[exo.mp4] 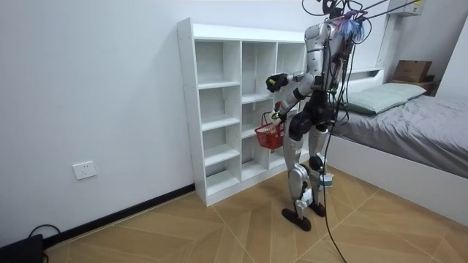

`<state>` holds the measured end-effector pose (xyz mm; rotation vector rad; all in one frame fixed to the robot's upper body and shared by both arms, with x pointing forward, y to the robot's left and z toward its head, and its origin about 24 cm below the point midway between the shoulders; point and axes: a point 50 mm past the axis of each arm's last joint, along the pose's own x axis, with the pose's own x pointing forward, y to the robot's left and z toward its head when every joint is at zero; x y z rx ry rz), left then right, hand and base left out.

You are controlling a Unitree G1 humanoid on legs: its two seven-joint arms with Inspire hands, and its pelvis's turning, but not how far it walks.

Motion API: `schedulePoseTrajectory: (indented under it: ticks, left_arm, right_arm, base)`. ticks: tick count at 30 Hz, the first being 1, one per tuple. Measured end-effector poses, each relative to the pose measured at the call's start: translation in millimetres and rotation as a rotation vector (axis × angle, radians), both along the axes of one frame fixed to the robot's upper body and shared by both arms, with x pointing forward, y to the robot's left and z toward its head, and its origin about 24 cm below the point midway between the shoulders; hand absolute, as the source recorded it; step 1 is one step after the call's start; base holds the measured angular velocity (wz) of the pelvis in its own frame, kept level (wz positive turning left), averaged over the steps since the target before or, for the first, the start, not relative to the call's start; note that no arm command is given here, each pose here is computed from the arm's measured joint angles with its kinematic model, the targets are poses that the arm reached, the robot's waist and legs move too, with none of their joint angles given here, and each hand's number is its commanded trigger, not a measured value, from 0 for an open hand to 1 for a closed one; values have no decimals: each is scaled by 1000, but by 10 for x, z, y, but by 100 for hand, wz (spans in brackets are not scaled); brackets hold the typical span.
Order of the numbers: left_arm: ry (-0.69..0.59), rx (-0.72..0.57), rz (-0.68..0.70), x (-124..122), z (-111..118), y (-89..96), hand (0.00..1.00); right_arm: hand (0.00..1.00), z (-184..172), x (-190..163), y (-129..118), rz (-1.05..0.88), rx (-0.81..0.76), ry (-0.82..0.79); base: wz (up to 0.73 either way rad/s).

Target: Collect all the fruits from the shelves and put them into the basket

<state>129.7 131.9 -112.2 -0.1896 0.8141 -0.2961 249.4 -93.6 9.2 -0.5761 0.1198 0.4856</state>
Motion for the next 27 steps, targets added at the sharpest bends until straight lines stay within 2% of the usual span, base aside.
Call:
schedulePoseTrajectory:
  ticks: [11,23,27]
  left_arm:
    - [-18,-2,-6,66,26,-18,100]
    - [-21,16,-10,85,26,35,100]
    - [-26,11,-33,96,33,-11,100]
  right_arm:
    - [100,-347,-292,-337,-119,15,163]
    - [100,-687,-455,-386,-192,60,333]
    - [100,-788,-518,-391,-210,103,400]
  base:
    - [-7]
    - [-4]
    - [0]
